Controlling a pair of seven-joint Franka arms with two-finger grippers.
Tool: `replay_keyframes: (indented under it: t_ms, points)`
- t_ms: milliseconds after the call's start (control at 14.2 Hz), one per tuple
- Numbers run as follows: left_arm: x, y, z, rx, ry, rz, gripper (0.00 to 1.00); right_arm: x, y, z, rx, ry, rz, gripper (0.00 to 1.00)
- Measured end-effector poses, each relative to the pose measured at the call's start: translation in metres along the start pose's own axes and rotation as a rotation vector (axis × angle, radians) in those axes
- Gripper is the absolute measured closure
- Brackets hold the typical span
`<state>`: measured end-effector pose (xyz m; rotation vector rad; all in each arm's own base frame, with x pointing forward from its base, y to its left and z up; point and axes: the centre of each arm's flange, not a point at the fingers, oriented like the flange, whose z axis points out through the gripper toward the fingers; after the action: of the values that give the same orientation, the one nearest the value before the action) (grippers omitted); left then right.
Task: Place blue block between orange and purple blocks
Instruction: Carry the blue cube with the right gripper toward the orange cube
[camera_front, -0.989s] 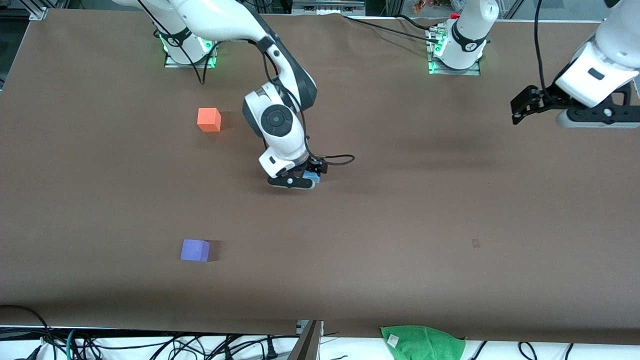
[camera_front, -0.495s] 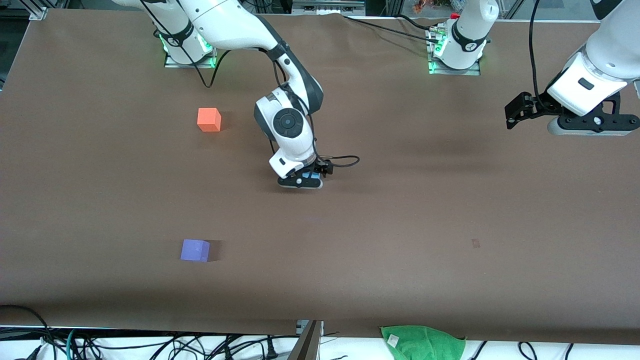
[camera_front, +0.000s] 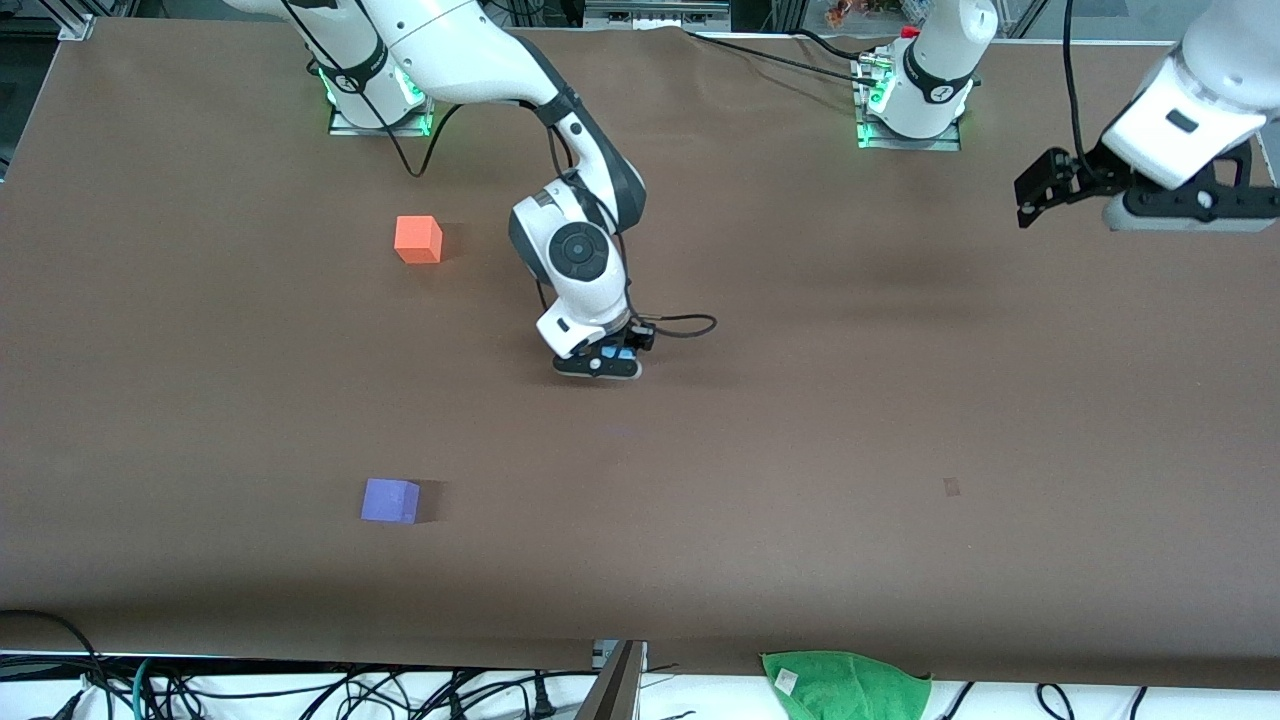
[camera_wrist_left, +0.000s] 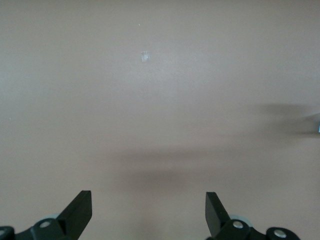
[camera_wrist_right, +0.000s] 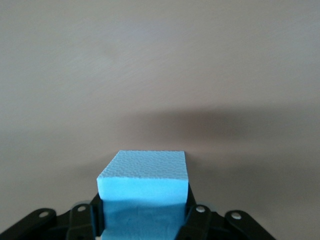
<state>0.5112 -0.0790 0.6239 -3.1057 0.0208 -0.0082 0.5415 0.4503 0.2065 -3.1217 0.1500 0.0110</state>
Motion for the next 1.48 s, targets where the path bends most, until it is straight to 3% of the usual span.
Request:
replay_keyframes:
  t_ms: [212,353,495,707,1130,1342,1484]
  points:
    - [0.004,0.000,0.004,-0.004,0.012,-0.003,0.00,0.056,0.077,-0.047,-0.105,-0.027,-0.093,0.45]
    - [0.005,0.004,0.008,-0.007,0.007,0.002,0.00,0.086,0.135,-0.082,-0.143,-0.045,-0.143,0.45]
    - [0.006,0.007,0.010,-0.008,0.006,0.005,0.00,0.103,0.207,-0.096,-0.159,-0.075,-0.180,0.45]
    - [0.007,0.005,0.010,-0.008,0.010,-0.003,0.00,0.096,0.292,-0.074,-0.129,-0.123,-0.155,0.45]
    - [0.028,0.003,0.028,-0.014,0.006,-0.009,0.00,0.063,0.296,-0.029,-0.090,-0.110,-0.124,0.45]
    - [0.050,-0.001,0.029,-0.021,0.015,-0.020,0.00,0.054,0.286,-0.017,-0.088,-0.075,-0.146,0.45]
    - [0.057,-0.001,0.040,-0.020,-0.013,-0.021,0.00,0.051,0.283,-0.013,-0.088,-0.064,-0.153,0.30]
